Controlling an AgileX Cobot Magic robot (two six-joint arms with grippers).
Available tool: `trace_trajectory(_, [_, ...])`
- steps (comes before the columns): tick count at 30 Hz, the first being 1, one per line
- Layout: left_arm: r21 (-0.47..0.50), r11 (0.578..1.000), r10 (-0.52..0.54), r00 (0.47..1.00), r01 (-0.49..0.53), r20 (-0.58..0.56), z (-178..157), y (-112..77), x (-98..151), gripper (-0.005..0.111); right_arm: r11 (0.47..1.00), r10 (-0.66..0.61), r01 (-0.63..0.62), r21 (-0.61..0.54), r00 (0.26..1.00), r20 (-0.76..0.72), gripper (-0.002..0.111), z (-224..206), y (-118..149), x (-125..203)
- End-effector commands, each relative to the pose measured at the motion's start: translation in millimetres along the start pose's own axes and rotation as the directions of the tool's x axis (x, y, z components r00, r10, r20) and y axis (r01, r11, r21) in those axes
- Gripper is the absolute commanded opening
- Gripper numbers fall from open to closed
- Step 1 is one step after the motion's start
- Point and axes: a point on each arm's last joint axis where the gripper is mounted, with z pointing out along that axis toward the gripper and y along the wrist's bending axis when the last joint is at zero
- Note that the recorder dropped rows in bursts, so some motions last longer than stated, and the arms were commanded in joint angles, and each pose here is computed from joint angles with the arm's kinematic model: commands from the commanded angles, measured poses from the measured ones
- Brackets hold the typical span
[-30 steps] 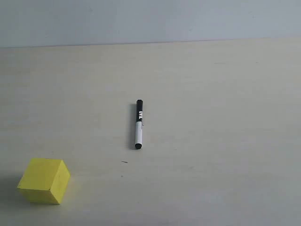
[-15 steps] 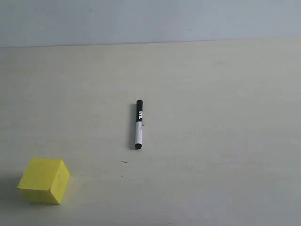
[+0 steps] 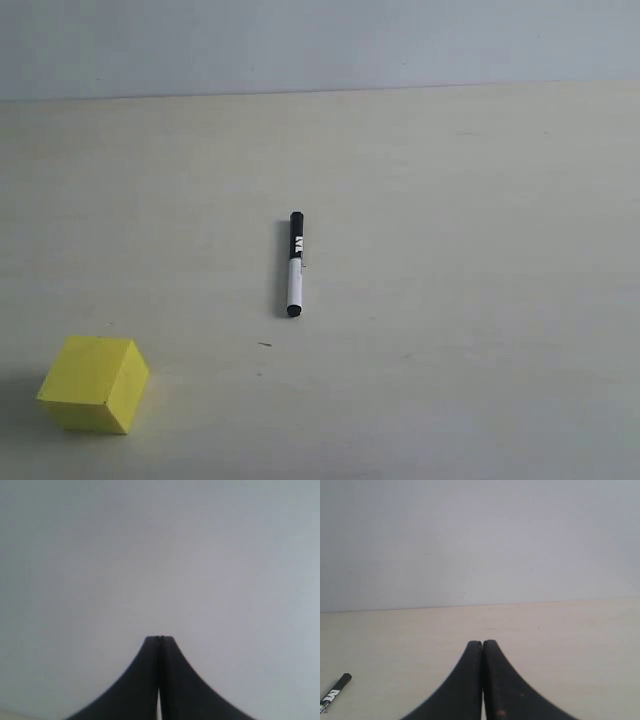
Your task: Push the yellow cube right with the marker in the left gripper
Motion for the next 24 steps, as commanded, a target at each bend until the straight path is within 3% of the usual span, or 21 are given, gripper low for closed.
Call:
trace_trajectory(1, [-0.184,0.961,0.137,0.934,-0.206,-0.330,69,-0.1,-18,0.000,1.000,-0.005,0.005,-0.001,1.000,0.005,0.000,0,0,1])
trace_trajectory(4, [-0.219,0.901,0.219,0.829,-0.374,-0.514,108,-0.4,-25,0.000,1.000,-0.005,0.005,-0.001,1.000,0.005,0.000,0,0,1])
trace_trajectory(7, [-0.152,0.840,0.283,0.660,-0.520,-0.696,143,-4.7,-20,0.000,1.000,-0.005,0.005,-0.001,1.000,0.005,0.000,0,0,1])
trace_trajectory(8, [-0.134,0.820,0.260,0.571,-0.557,-0.779,154,-1.8,-10,0.000,1.000,-0.005,0.005,-0.001,1.000,0.005,0.000,0,0,1])
trace_trajectory(10, [-0.127,0.810,0.185,0.455,-0.572,-0.871,171,-0.9,4,0.000,1.000,-0.005,0.005,-0.001,1.000,0.005,0.000,0,0,1])
trace_trajectory(14, [-0.076,0.871,0.046,0.235,-0.485,-0.971,202,-8.2,50,0.007,1.000,-0.007,0.007,-0.001,1.000,0.005,0.000,0,0,1])
trace_trajectory(17, [-0.023,0.922,0.030,0.131,-0.387,-0.991,216,-18.6,91,0.027,1.000,-0.007,0.007,-0.001,1.000,0.005,0.000,0,0,1])
trace_trajectory(21, [0.046,0.955,0.052,0.011,-0.292,-0.999,224,-38.2,147,0.071,1.000,-0.004,0.004,-0.001,1.000,0.005,0.000,0,0,1])
trace_trajectory(22, [0.050,0.962,0.047,-0.015,-0.270,-0.999,225,-43.8,160,0.077,1.000,-0.004,0.004,-0.001,1.000,0.005,0.000,0,0,1])
trace_trajectory(24, [0.058,0.969,0.047,-0.053,-0.241,-0.997,228,-53.3,180,0.077,1.000,-0.004,0.004,-0.001,1.000,0.005,0.000,0,0,1])
